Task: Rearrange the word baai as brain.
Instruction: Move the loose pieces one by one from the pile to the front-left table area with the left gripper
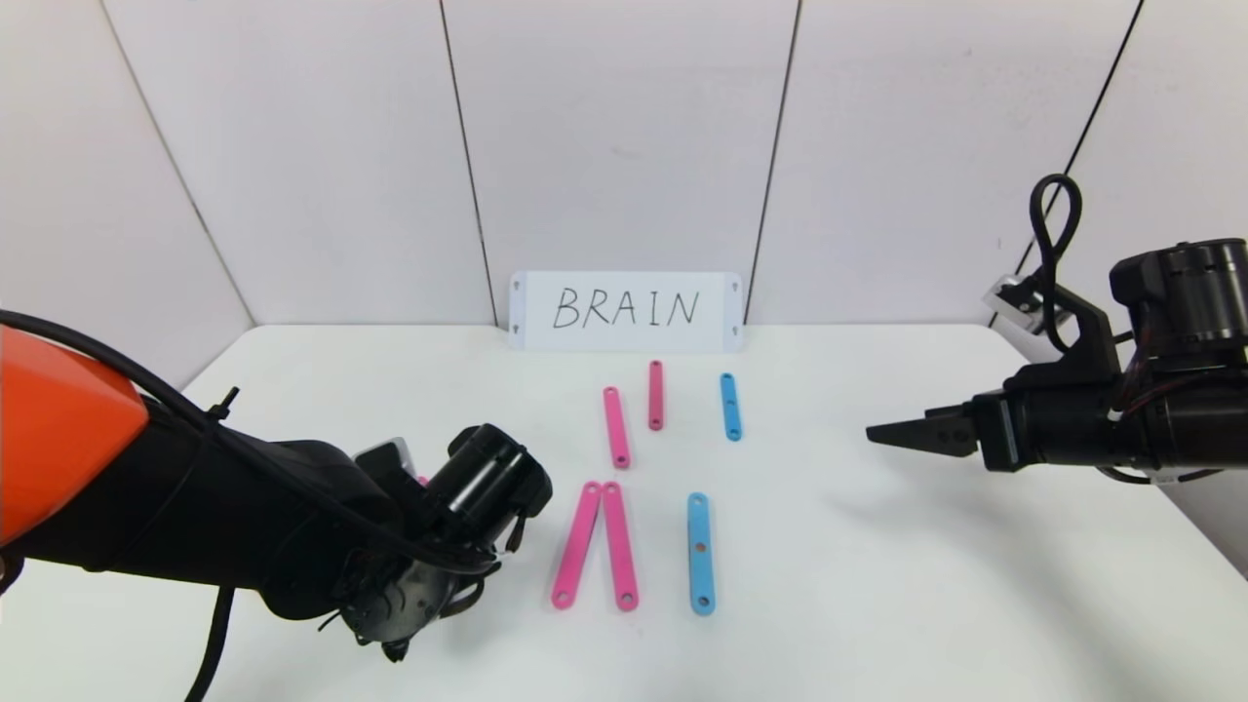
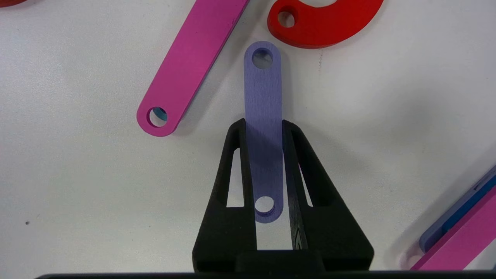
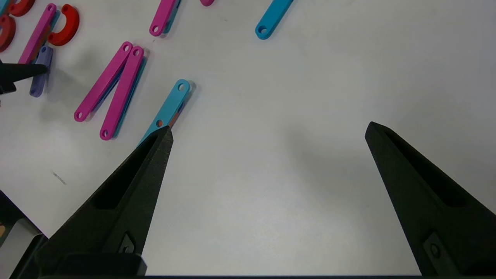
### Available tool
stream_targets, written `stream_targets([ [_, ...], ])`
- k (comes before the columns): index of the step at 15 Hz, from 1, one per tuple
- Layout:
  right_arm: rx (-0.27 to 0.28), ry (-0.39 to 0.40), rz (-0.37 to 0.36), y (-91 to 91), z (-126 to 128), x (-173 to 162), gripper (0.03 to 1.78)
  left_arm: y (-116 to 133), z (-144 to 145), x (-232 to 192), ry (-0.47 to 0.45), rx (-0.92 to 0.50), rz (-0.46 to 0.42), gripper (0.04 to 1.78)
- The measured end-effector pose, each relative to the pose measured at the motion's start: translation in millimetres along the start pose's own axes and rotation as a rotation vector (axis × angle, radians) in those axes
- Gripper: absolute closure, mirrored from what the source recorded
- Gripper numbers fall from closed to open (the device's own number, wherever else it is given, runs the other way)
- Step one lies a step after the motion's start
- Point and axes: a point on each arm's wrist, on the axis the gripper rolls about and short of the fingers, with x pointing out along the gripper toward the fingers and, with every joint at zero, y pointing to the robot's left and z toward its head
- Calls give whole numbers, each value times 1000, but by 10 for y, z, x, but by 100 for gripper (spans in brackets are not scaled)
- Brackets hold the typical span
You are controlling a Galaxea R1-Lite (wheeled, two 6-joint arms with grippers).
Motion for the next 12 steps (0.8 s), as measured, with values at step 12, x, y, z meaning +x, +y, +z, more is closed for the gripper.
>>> stream_targets([
  [12,-3,-3,0,8,-3,-16,7,-8,0,3,-2,7,-4,153],
])
